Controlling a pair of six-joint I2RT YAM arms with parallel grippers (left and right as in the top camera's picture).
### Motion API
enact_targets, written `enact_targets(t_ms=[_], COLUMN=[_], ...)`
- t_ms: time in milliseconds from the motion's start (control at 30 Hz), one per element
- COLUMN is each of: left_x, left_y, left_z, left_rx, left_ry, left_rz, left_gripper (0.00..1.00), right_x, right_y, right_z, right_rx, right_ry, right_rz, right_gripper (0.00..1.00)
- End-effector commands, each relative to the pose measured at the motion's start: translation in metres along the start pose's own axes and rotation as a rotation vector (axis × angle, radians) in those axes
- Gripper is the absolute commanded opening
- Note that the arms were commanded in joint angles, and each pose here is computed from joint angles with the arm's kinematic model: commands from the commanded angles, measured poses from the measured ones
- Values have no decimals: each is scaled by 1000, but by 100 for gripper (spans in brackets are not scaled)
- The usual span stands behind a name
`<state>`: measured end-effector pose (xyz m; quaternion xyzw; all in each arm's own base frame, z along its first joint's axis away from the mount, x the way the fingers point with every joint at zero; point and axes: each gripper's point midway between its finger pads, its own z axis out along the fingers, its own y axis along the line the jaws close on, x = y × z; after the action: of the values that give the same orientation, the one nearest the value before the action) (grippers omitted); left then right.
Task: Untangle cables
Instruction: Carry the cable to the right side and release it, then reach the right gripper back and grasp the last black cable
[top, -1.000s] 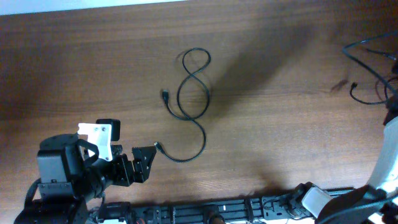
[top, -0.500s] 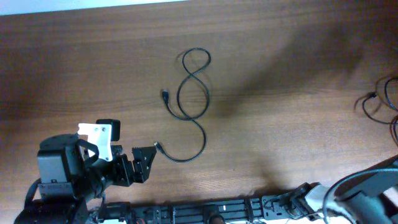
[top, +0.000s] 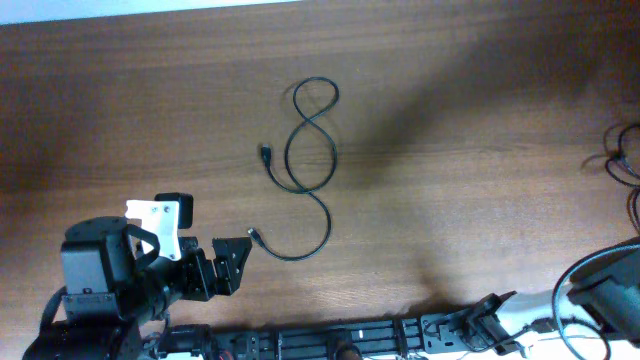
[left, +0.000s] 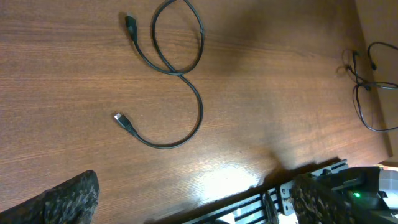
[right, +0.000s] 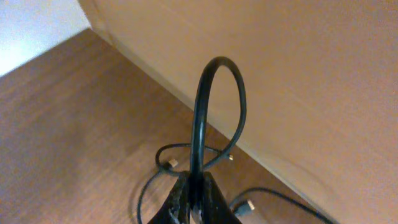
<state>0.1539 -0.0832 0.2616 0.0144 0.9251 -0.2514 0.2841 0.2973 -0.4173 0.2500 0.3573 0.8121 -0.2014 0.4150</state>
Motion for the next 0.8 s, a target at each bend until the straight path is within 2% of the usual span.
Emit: enact_targets(t_ms=[0, 167, 300, 467, 633, 767], left_x=[1, 0, -4, -9, -11, -11], left_y=[-2, -2, -2, -2, -1, -1], left_z=[0, 0, 0, 0, 0, 0], left_rx=[15, 15, 14, 13, 2, 2], left_ry=[1, 0, -16, -38, -44, -44], left_rz=[-17, -15, -7, 5, 14, 14], left_gripper=[99, 99, 99, 99, 99, 99], right_x=[25, 25, 9, -5, -10, -1], right_y=[18, 44, 97, 185, 285, 313], right_z=[27, 25, -11, -90, -212, -279], right_rx=[-126, -247, -404, -656, -897, -932], right_ry=[90, 88, 52, 6, -127, -201], right_rz=[9, 7, -34, -129, -313, -401], right_gripper=[99, 99, 99, 99, 99, 99])
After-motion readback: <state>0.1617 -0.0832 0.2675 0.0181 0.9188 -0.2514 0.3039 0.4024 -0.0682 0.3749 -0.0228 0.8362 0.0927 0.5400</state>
